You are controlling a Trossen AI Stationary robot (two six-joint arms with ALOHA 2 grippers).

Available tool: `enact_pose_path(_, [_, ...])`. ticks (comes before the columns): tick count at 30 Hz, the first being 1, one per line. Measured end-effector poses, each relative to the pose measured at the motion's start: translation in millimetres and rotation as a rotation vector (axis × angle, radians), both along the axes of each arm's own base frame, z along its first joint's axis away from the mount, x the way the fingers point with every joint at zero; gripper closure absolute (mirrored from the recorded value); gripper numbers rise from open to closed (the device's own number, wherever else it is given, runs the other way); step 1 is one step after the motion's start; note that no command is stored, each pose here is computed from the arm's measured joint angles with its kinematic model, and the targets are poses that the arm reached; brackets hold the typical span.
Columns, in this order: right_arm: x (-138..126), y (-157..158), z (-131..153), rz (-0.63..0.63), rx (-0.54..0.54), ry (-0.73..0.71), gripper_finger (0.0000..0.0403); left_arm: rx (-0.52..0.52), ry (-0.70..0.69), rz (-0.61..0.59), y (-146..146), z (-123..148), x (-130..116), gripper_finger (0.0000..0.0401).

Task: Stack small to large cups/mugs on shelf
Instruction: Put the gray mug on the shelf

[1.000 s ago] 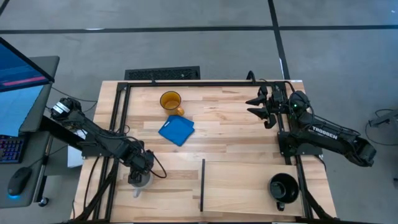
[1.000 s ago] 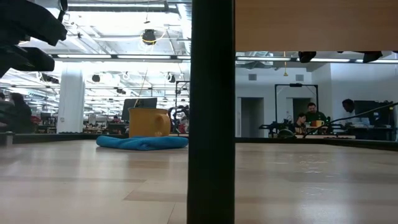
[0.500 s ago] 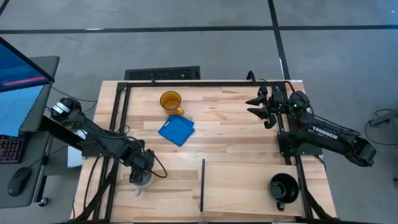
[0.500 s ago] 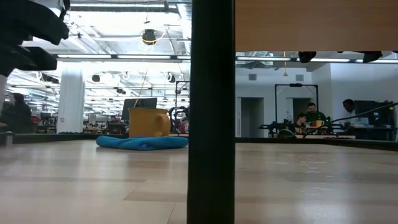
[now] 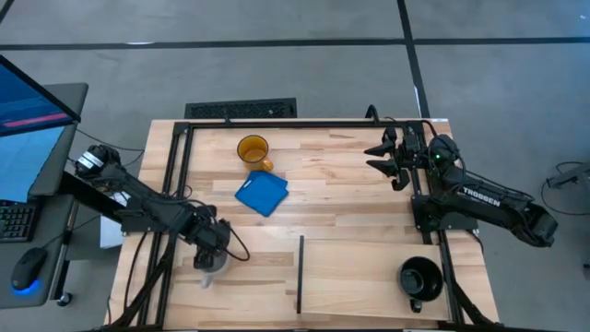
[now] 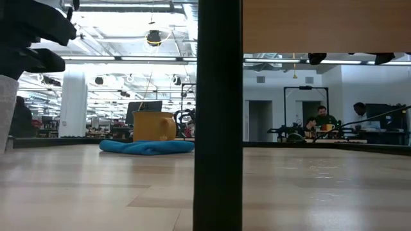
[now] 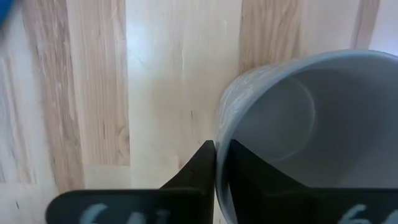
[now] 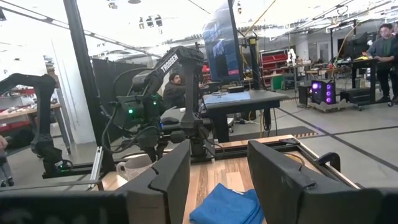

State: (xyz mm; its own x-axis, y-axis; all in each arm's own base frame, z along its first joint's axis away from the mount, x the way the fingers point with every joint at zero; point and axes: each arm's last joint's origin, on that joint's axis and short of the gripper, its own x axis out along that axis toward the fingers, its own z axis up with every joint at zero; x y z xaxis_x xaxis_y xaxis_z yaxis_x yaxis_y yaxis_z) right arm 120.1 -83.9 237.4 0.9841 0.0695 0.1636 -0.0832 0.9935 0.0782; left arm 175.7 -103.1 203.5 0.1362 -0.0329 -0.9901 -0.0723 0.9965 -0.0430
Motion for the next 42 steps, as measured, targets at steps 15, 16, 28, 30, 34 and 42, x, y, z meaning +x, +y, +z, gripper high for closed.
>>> enact_pose_path(15, [0.0, 0.0, 0.0, 0.0, 0.0, 0.0, 0.0221, -0.031, -0.061, 0.159, 29.7, 0.9, 21.4, 0.0394])
enact_pose_path(16, [0.0, 0.0, 0.2, -0.001, 0.0, -0.001, 0.0221, -0.038, -0.068, 0.17, 32.0, 0.9, 23.2, 0.0394])
enact_pose_path(28, [0.0, -0.1, 0.0, -0.003, 0.0, -0.001, 0.0221, -0.126, -0.139, 0.328, 59.1, 3.0, 40.2, 0.0396])
enact_pose_path(30, [0.0, -0.1, 0.1, -0.003, 0.0, -0.001, 0.0221, -0.161, -0.17, 0.31, 61.3, 4.4, 44.5, 0.0396])
enact_pose_path(34, [-0.1, -0.1, 0.1, -0.003, 0.0, -0.001, 0.0221, -0.18, -0.217, 0.292, 66.1, 15.1, 51.7, 0.0396])
enact_pose_path(42, [0.0, -0.1, 0.0, -0.003, 0.001, -0.001, 0.0221, -0.138, -0.241, 0.238, 77.1, 35.9, 57.0, 0.0396])
